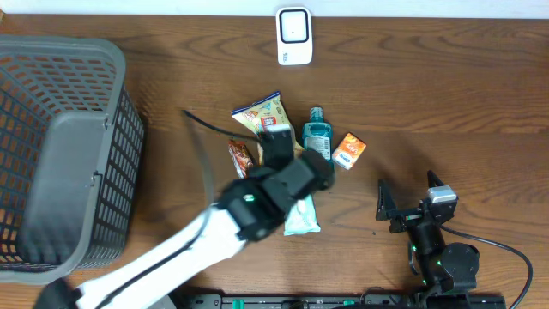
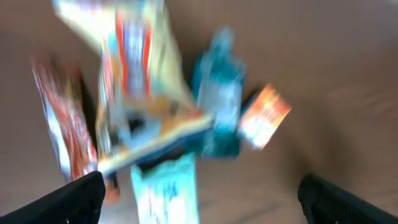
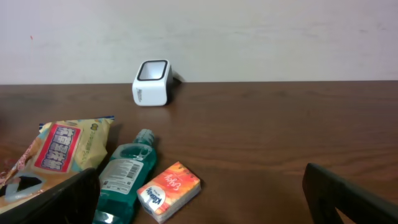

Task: Scan the item barcode

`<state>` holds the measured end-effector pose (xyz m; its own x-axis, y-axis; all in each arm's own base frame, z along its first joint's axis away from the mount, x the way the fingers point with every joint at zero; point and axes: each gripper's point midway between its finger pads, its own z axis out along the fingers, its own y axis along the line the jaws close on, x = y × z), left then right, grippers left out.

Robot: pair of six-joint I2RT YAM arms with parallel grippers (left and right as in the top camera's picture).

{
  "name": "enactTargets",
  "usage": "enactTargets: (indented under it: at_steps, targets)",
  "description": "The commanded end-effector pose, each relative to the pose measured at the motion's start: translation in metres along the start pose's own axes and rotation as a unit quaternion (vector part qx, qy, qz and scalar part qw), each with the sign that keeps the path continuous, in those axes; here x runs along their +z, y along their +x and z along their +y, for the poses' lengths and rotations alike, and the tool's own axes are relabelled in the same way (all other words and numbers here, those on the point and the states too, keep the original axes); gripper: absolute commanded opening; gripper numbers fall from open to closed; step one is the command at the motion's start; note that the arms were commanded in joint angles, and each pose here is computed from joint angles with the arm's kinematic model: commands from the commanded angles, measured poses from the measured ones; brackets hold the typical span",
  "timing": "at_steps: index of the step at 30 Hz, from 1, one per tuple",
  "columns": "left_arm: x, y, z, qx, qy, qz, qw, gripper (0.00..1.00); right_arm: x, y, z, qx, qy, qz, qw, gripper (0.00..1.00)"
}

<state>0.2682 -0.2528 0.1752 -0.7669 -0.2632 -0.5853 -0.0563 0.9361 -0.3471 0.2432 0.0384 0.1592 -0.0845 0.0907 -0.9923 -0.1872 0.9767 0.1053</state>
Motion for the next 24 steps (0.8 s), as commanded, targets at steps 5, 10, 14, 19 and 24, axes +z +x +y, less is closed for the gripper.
enactTargets:
  at_steps: [5,10,14,19,24]
  targets:
    - [-0.103,-0.16,-0.025,0.107,0.043,-0.244,0.963,1.0,0.0,0.0,0.001,-0.005,-0.001,0.0,1.0,0.99]
    - [-0.166,-0.243,-0.032,0.125,0.042,-0.366,0.921,1.0,0.0,0.0,0.001,-0.005,-0.001,0.0,1.0,0.99]
    - [-0.215,-0.296,-0.015,0.126,-0.019,-0.452,0.883,1.0,0.0,0.0,0.001,-0.005,-0.001,0.0,1.0,0.99]
    - [-0.251,-0.326,0.03,0.18,-0.189,-0.475,0.84,0.99,0.0,0.0,0.001,-0.005,-0.001,0.0,1.0,0.99]
    - [-0.253,-0.319,0.053,0.209,-0.265,-0.442,0.831,0.99,0.0,0.0,0.001,-0.005,-0.001,0.0,1.0,0.99]
